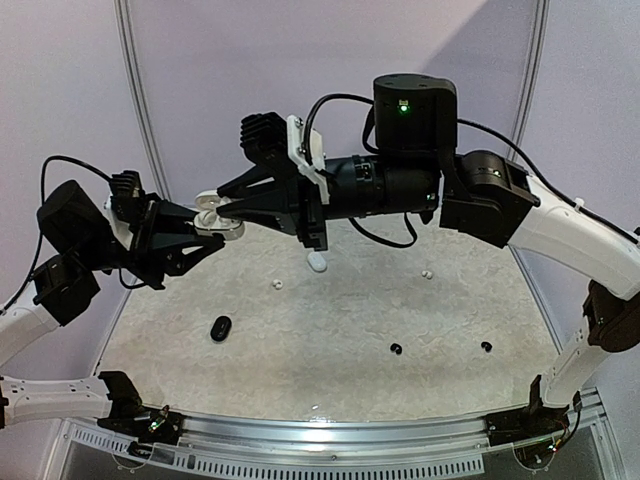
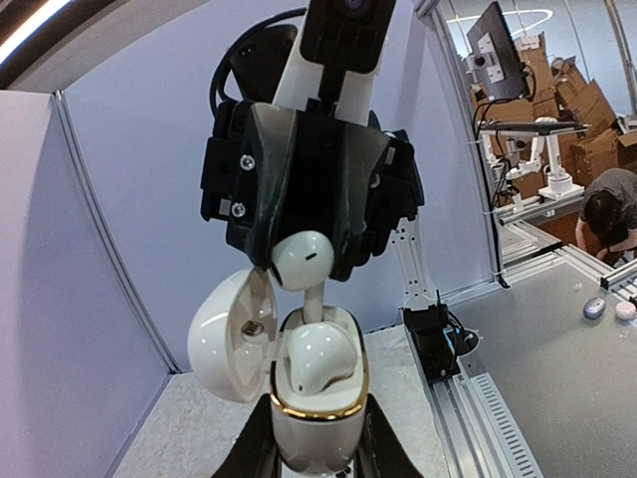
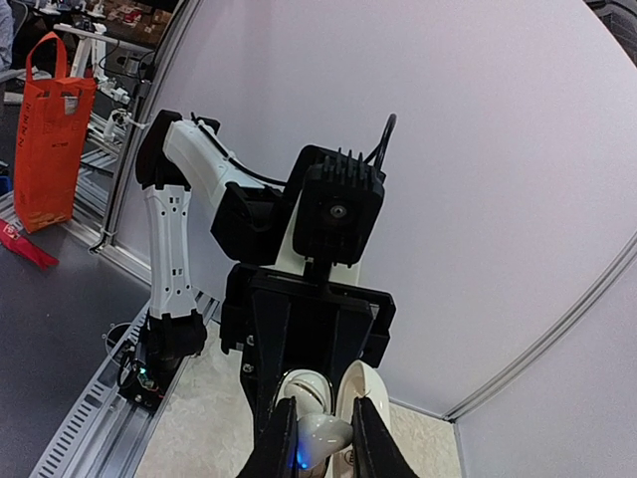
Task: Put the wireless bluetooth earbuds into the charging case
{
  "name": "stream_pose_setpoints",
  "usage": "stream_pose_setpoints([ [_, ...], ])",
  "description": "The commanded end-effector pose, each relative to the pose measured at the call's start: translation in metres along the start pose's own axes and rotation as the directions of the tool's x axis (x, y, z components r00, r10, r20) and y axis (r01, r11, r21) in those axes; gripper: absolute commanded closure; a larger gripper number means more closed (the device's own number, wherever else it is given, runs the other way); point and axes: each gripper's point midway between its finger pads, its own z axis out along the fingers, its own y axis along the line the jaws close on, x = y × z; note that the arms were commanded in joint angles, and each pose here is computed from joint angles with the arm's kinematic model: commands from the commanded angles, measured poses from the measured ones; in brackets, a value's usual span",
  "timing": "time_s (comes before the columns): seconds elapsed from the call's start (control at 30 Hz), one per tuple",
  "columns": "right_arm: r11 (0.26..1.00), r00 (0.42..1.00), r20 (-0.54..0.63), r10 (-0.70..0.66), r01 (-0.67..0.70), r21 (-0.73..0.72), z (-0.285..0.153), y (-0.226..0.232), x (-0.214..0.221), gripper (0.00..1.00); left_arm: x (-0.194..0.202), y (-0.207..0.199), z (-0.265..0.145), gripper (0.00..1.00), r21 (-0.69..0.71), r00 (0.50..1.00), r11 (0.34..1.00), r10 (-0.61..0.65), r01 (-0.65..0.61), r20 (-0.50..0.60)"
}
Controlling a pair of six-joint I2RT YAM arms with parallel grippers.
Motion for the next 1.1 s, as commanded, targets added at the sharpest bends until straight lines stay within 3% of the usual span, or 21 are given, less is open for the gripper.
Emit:
stream_pose_setpoints([
  [0.0, 1.0, 0.997, -0.08, 0.001, -0.002, -0.009, -0.008, 0.006, 0.012, 0.99, -0.008, -0.005, -0.001, 1.0, 0.008, 1.0, 1.0, 0.009, -0.01, 0.025],
  [1.07, 0.998, 0.981, -0.189, -0.053, 0.048, -0.033, 0.008, 0.011, 0.05, 0.85, -0.01, -0.007, -0.001, 1.0, 0.02, 0.999, 1.0, -0.006, 0.006, 0.04],
])
